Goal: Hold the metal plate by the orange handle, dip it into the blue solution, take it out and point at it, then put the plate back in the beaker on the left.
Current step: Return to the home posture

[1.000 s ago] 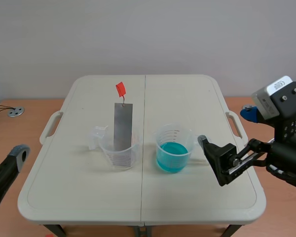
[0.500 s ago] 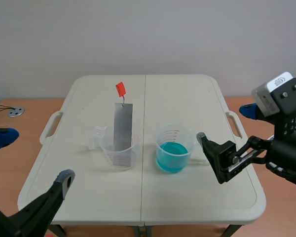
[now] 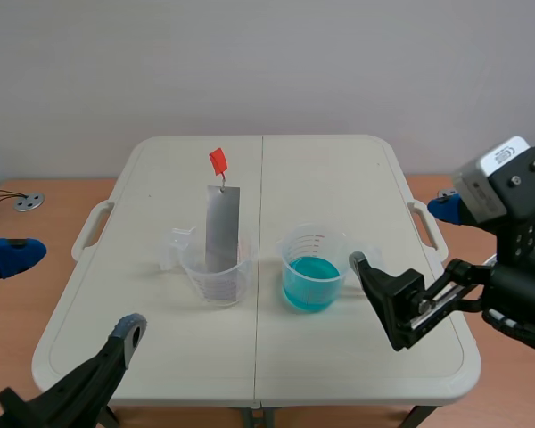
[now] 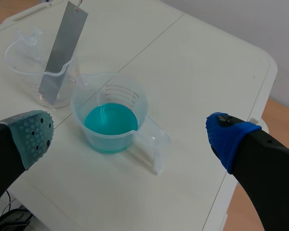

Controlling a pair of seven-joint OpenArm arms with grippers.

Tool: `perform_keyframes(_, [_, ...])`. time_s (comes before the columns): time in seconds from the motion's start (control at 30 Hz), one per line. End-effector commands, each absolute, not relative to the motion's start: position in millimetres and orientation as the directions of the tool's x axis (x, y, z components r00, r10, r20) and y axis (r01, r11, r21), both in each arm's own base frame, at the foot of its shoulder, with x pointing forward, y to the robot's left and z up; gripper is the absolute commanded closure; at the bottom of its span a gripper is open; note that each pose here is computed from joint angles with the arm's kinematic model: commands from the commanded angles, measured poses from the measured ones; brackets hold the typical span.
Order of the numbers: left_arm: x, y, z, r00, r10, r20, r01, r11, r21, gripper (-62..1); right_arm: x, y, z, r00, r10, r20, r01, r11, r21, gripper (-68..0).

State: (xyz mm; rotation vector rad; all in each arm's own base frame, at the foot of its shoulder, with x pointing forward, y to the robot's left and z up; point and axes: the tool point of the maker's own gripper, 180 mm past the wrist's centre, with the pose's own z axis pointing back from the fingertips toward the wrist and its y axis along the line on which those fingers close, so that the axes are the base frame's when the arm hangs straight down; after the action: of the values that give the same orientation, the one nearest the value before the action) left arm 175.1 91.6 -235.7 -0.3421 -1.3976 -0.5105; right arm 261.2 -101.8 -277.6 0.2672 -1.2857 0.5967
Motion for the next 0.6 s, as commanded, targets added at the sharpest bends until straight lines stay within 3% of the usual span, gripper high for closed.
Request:
perform_keyframes(0.0, [174.0,92.2,-232.6,0.086,-0.125,0.988,0.525,0.849,0.062,-62.3,264.3,-101.9,-263.4,0.112,0.262,0.958,-0.552,0.818,-0.16,-66.3])
perform_keyframes(0.2, [173.8,92.4,-234.8,0.096,-0.132,0.987,0.525,0.849,0.062,-62.3,257.7,-98.0,-260.5,0.107,0.255,0.961,-0.558,0.815,-0.154,-66.3])
perform_keyframes(0.57, [169.3,97.3,-262.3,0.227,-0.21,0.951,0.525,0.849,0.062,-62.3,255.7,-97.1,-261.4,0.105,0.271,0.957,-0.563,0.809,-0.167,-66.3])
